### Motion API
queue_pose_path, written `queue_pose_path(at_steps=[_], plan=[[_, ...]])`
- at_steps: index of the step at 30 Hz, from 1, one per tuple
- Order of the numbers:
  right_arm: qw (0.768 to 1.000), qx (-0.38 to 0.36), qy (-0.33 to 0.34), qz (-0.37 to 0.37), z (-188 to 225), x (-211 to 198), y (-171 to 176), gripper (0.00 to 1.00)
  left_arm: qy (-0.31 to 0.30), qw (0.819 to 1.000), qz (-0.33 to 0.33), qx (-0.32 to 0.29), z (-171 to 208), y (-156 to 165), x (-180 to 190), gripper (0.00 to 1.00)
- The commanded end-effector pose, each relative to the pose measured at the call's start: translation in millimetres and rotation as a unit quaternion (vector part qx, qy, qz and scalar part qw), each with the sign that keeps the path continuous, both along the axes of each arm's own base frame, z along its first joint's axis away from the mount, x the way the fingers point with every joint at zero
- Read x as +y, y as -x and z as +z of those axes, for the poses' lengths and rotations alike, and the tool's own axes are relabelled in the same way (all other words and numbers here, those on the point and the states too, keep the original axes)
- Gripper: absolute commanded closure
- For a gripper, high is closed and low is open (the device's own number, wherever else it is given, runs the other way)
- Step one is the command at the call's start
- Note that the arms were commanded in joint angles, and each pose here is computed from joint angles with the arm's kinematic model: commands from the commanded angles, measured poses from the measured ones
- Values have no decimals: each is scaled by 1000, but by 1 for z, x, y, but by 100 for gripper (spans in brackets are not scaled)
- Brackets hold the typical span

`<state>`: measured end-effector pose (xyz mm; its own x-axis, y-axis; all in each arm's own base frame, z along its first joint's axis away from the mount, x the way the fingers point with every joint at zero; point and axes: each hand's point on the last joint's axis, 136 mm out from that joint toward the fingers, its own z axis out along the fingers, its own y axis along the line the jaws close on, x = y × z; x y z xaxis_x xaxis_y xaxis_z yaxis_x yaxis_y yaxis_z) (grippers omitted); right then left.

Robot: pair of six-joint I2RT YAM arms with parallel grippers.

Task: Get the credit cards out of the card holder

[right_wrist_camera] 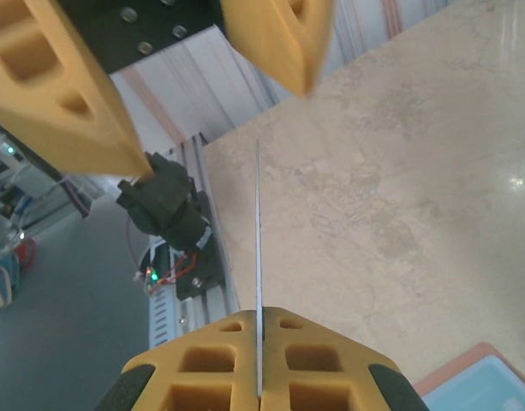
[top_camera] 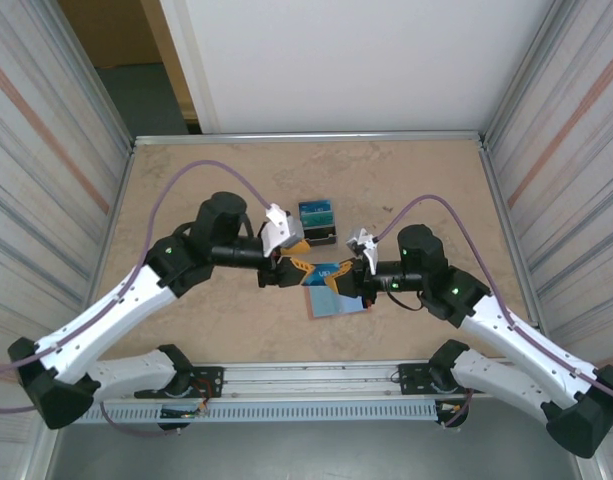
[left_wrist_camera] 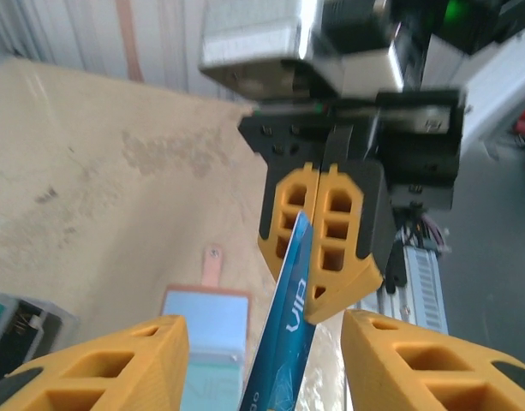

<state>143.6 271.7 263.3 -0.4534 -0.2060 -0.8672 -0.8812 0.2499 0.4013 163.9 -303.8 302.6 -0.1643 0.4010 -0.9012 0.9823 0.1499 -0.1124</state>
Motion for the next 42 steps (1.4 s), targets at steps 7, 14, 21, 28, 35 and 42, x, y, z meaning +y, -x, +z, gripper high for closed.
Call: queue_pose_path(at_steps=[7,14,21,28,35,42], plan=[[1000,-18,0,25,10,4,6,99,-23,996,-86,28,-17,16,-10,75],[1000,-20,15,-11,4,-1,-5,74,-33,997,-64,19,-23,3,-10,100],[995,-21,15,-93,9,-20,-27,30,-80,996,16,-19,-45,-58,8,100],[980,-27,24,-196,15,-44,-51,1,-158,983,65,-68,-80,-144,15,100],[958,-18,40,-282,11,-64,-72,1,-171,977,81,-93,-104,-215,6,100],[956,-18,11,-293,25,-68,-69,1,-166,979,79,-91,-132,-258,-5,100]])
